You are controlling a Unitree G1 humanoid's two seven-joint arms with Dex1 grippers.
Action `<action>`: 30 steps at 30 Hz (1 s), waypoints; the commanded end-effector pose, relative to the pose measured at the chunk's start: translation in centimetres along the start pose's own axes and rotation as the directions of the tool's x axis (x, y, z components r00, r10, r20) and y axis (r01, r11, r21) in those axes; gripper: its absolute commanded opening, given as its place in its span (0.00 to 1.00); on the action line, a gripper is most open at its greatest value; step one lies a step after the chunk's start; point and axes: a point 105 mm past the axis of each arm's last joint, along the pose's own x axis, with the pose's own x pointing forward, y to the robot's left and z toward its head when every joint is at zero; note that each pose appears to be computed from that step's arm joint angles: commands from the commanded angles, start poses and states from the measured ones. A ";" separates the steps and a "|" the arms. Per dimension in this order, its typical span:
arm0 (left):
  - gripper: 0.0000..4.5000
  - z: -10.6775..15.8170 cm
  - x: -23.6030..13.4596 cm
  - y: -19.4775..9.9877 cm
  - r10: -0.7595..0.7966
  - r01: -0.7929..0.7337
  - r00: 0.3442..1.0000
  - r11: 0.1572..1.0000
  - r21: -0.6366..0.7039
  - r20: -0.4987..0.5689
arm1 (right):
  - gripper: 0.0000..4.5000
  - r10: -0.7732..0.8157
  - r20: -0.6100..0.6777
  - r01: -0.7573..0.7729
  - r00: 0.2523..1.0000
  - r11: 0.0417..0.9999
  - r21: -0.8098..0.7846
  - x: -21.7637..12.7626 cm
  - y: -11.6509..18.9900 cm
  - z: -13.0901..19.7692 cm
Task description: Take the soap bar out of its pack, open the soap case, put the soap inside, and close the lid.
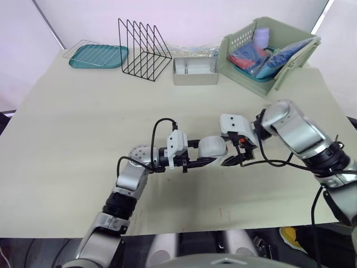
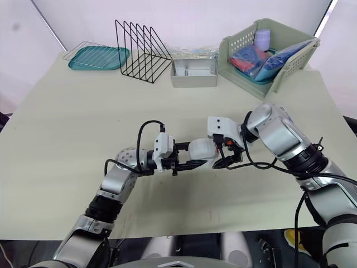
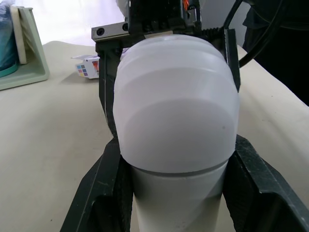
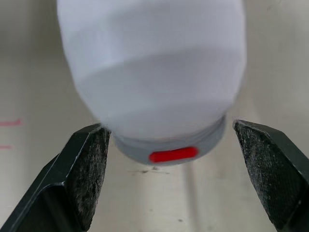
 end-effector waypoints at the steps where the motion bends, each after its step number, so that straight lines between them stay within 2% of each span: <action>1: 0.43 0.4 0.2 -0.2 -0.012 0.012 1.000 1.000 0.025 0.004 | 0.93 -0.023 0.046 0.023 0.999 1.000 -0.011 -1.5 0.3 0.3; 6: 0.43 0.3 0.0 -0.2 -0.012 0.012 1.000 1.000 0.023 -0.002 | 0.93 -0.098 0.105 0.095 0.990 0.995 0.029 -2.4 -0.2 -1.6; 7: 0.43 0.3 -0.1 -0.2 -0.012 0.012 1.000 1.000 0.023 -0.003 | 0.89 -0.115 0.136 0.111 0.984 0.993 0.040 -2.6 -0.4 -1.7; 9: 0.43 0.2 -0.1 -0.3 -0.011 0.012 1.000 1.000 0.021 -0.006 | 0.76 -0.133 0.183 0.120 0.974 0.989 0.082 -3.2 -0.5 -2.9; 10: 0.43 0.2 -0.2 -0.3 -0.011 0.011 1.000 1.000 0.021 -0.007 | 0.64 -0.135 0.198 0.118 0.971 0.988 0.096 -3.6 -0.5 -3.5; 11: 0.43 0.2 -0.2 -0.3 -0.011 0.011 1.000 1.000 0.021 -0.007 | 0.64 -0.135 0.221 0.113 0.966 0.987 0.114 -4.0 -0.5 -3.8; 12: 0.43 0.2 -0.2 -0.3 -0.011 0.011 1.000 1.000 0.021 -0.008 | 0.46 -0.136 0.250 0.105 0.959 0.986 0.133 -4.3 -0.5 -3.9; 15: 0.43 0.2 -0.2 -0.3 -0.013 0.013 1.000 1.000 0.022 -0.009 | 0.17 -0.168 0.329 0.116 0.929 0.978 0.173 -5.6 -1.0 -3.6; 17: 0.43 0.2 -0.2 -0.3 -0.014 0.015 1.000 1.000 0.023 -0.010 | 0.01 -0.193 0.366 0.135 0.910 0.975 0.177 -6.6 -1.4 -3.2; 23: 0.43 0.2 -0.2 -0.2 -0.019 0.019 1.000 1.000 0.024 -0.011 | 0.01 -0.180 0.474 0.134 0.862 0.982 0.130 -8.4 -1.8 0.9; 30: 0.43 0.3 -0.1 -0.2 -0.016 0.016 1.000 1.000 0.027 -0.010 | 0.01 -0.111 0.472 0.113 0.875 0.993 0.026 -6.9 -0.5 5.1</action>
